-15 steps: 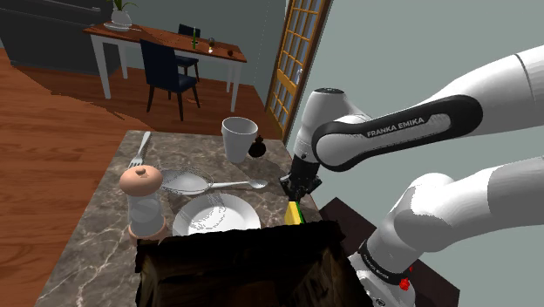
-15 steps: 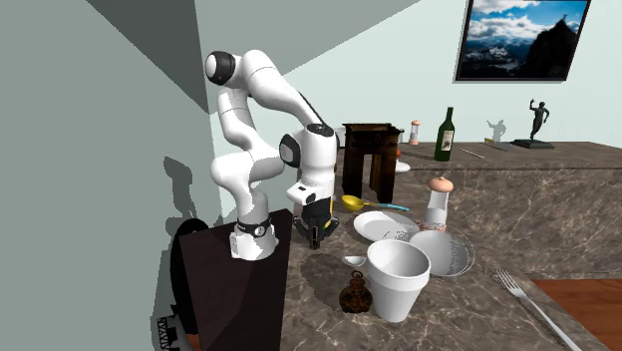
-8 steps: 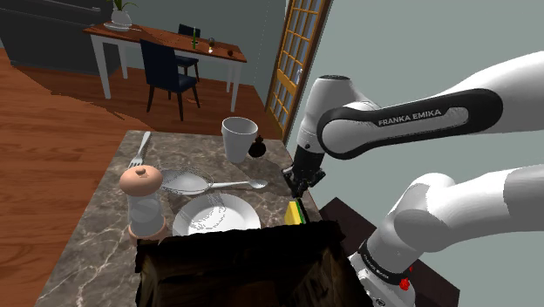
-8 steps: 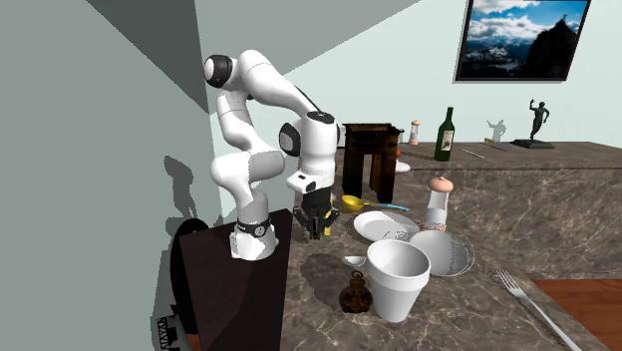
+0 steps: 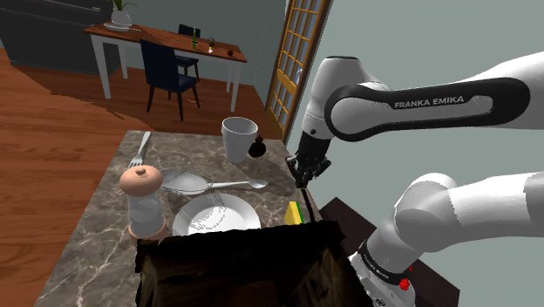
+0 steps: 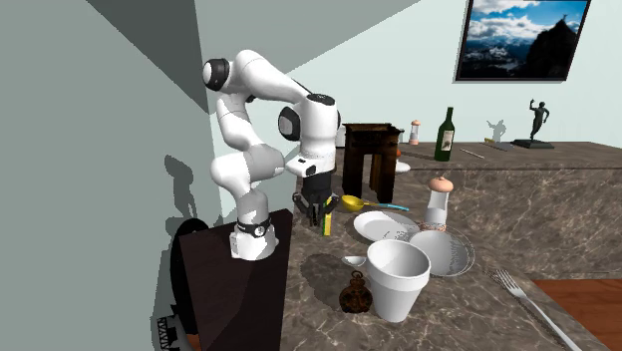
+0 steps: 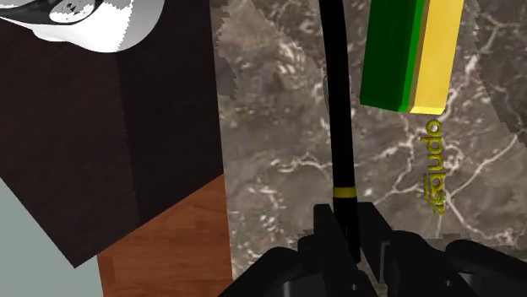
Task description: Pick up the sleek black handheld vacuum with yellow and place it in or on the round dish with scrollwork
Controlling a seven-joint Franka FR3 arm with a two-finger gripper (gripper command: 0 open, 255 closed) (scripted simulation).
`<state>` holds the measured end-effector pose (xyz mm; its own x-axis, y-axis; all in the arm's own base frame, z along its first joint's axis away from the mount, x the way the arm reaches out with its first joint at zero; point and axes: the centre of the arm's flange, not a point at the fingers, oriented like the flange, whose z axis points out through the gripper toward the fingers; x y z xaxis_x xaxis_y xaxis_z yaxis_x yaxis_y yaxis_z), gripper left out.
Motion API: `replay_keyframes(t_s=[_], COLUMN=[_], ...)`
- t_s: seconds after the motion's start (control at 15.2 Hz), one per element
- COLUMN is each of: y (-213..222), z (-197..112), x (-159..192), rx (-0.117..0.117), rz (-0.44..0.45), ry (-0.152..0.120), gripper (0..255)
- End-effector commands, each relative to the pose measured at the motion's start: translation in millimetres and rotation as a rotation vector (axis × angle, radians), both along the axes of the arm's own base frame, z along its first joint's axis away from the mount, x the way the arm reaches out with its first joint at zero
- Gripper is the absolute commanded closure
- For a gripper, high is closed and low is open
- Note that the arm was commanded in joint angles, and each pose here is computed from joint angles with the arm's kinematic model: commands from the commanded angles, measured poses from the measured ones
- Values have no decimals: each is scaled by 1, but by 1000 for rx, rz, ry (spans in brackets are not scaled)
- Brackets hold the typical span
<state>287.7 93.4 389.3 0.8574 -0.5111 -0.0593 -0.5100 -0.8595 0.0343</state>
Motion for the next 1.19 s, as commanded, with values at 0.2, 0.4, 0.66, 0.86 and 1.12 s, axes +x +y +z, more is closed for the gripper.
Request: replay_keyframes(t_s=[0.2,0.4,0.66,0.86,1.12], y=[0,0,16,41,73], z=[27,43,46,43,39], x=[0,0,21,52,93], rx=[0,0,0,0,0], rz=[0,0,0,0,0], ry=[1,1,1,1,1], gripper=[255,255,255,255,255])
